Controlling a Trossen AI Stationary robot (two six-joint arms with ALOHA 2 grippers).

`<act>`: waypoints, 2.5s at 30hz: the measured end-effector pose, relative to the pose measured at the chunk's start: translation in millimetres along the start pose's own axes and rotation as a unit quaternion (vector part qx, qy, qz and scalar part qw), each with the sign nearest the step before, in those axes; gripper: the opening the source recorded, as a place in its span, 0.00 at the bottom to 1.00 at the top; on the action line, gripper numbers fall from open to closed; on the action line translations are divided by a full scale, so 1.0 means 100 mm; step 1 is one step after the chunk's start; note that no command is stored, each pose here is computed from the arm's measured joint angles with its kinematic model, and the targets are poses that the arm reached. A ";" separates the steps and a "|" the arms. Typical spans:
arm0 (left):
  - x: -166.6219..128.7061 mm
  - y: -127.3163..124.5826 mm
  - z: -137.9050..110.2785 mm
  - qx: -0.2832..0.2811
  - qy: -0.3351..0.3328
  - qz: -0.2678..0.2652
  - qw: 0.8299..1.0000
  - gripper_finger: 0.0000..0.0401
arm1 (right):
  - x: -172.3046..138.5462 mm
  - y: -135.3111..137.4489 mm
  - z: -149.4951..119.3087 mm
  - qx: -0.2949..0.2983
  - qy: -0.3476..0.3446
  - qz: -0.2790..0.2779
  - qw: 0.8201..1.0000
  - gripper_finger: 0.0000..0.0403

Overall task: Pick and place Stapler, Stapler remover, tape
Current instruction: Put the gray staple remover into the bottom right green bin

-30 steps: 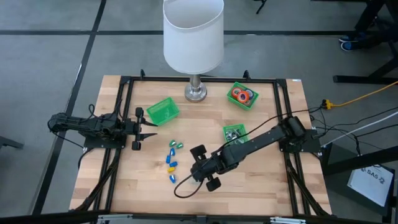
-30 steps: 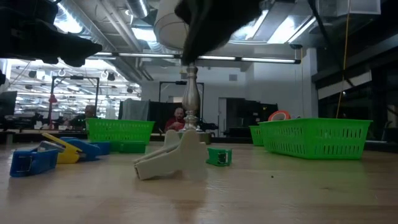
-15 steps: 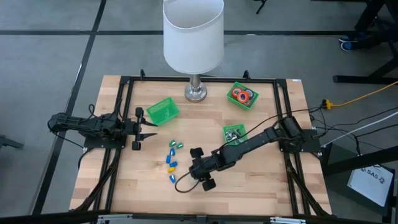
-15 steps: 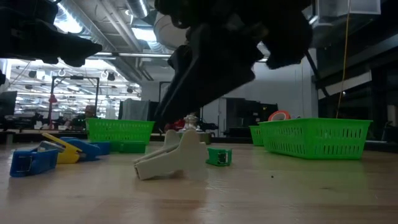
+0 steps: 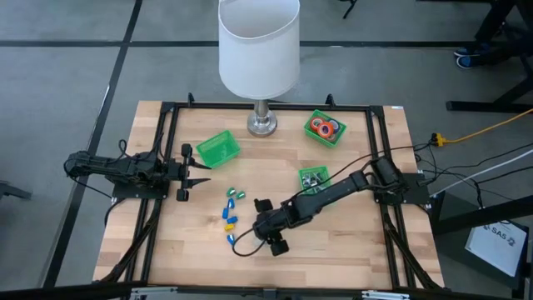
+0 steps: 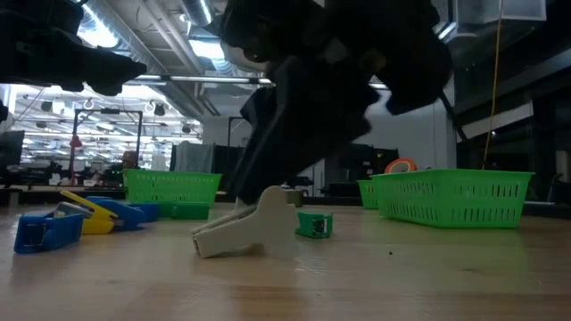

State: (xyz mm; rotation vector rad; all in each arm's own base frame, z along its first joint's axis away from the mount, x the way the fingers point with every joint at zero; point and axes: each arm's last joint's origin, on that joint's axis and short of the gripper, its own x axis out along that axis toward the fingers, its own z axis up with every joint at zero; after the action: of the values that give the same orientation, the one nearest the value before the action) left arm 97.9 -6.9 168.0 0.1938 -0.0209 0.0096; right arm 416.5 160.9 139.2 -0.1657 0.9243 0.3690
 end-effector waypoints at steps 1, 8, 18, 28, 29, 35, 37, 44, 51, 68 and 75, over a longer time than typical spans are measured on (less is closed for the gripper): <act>0.00 0.00 0.00 0.000 0.000 0.000 1.000 0.39 | 0.02 0.00 0.00 0.000 -0.002 0.000 1.000 0.39; 0.00 0.00 0.00 0.000 0.000 0.000 1.000 0.39 | 0.05 0.00 -0.03 -0.012 0.008 0.008 1.000 0.18; 0.00 0.00 0.00 0.000 0.000 0.000 1.000 0.39 | 0.04 0.00 -0.02 -0.009 0.005 0.033 0.999 0.03; 0.00 0.00 0.00 0.000 0.000 0.000 1.000 0.39 | -0.19 0.01 0.06 -0.042 -0.003 0.034 0.999 0.01; 0.00 0.00 0.00 0.000 0.000 0.000 1.000 0.39 | -0.23 0.00 0.08 -0.049 -0.009 0.033 0.998 0.01; 0.00 0.00 0.00 0.000 0.000 0.000 1.000 0.39 | -0.53 -0.10 0.06 -0.068 -0.032 0.022 0.997 0.01; 0.00 0.00 0.00 0.000 0.000 0.000 1.000 0.39 | -0.63 -0.16 -0.01 -0.065 -0.047 0.016 0.997 0.01; 0.00 0.00 0.00 0.000 -0.001 0.000 1.000 0.39 | -0.94 -0.33 -0.35 -0.031 -0.086 -0.005 0.996 0.01; 0.00 0.00 0.00 0.000 0.000 0.000 1.000 0.39 | -1.41 -0.56 -0.58 0.018 -0.098 -0.036 0.994 0.01; 0.00 0.00 0.00 0.000 0.000 0.000 1.000 0.39 | -1.90 -0.89 -1.14 0.203 0.058 -0.064 0.975 0.01; 0.00 0.00 0.00 0.000 0.000 0.000 1.000 0.39 | -1.90 -0.89 -1.22 0.271 0.087 -0.081 0.955 0.01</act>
State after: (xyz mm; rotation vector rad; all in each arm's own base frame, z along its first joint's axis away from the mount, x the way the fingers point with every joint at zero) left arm 98.0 -6.9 167.9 0.1939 -0.0201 0.0089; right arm 255.4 -3.4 217.4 0.2338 1.1463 -0.0616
